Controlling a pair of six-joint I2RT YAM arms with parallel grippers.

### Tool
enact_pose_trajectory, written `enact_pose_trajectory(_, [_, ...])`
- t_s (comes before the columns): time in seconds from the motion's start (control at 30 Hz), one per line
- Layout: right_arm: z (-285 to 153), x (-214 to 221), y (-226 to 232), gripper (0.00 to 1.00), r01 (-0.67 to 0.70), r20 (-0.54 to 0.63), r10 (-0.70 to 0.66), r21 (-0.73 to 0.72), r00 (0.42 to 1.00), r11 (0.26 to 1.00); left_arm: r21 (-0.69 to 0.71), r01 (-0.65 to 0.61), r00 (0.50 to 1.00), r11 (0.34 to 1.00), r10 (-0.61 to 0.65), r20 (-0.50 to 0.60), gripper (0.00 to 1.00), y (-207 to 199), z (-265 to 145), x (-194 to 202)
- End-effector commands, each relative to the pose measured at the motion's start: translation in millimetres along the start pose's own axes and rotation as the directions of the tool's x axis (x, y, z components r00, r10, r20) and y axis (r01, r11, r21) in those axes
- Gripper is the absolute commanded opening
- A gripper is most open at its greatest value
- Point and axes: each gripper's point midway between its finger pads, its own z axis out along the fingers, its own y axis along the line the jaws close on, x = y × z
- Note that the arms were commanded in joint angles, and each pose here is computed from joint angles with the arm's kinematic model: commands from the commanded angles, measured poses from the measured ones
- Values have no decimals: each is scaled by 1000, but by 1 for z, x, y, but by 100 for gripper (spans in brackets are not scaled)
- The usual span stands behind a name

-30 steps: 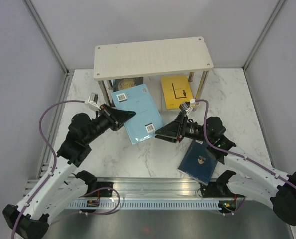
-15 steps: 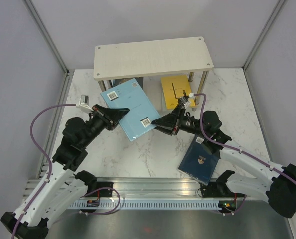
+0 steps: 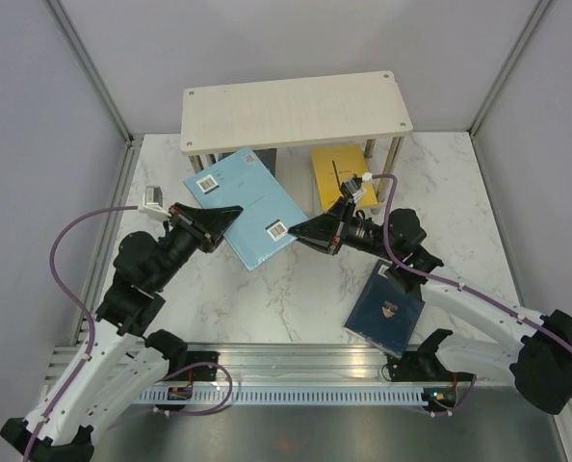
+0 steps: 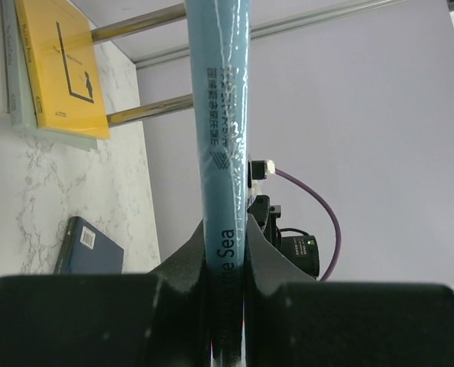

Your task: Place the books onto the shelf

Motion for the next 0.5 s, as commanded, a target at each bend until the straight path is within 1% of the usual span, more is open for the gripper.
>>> enact_pose_trajectory(0.0, [-11,-7,57,0,114,87,-100,-176,991,978,-141,-89,992,986,74,-106,11,39,-2,18])
enact_pose_trajectory(0.03, [-12,-7,53,0,111,89,-98,-158,991,981,-157,-116,988,981,98,-117,15,42,-3,19])
enact_pose_trajectory(0.07, [-13,-6,51,0,125,92,-112,-149,989,981,-160,-133,986,978,113,-123,24,39,-4,18])
enact_pose_trajectory(0.1, [-16,-6,53,0,132,100,-118,-146,988,980,-187,-149,982,971,123,-140,29,45,-6,20])
enact_pose_trajectory(0.17, [-20,-8,45,0,133,116,-121,-109,986,985,-186,-189,975,964,162,-151,33,44,-10,19])
enact_pose_trajectory(0.3, [-34,-16,42,0,137,179,-121,-81,976,987,-203,-216,969,955,185,-164,41,50,-19,21])
enact_pose_trajectory(0.4, [-41,-18,41,0,139,189,-124,-71,974,988,-209,-224,968,952,193,-158,51,52,-27,20])
enact_pose_trajectory(0.43, [-43,-18,37,0,133,190,-121,-52,974,990,-216,-233,966,948,200,-162,55,52,-30,20])
enact_pose_trajectory(0.47, [-47,-18,37,0,138,197,-127,-46,972,989,-218,-240,965,946,209,-159,67,51,-32,19])
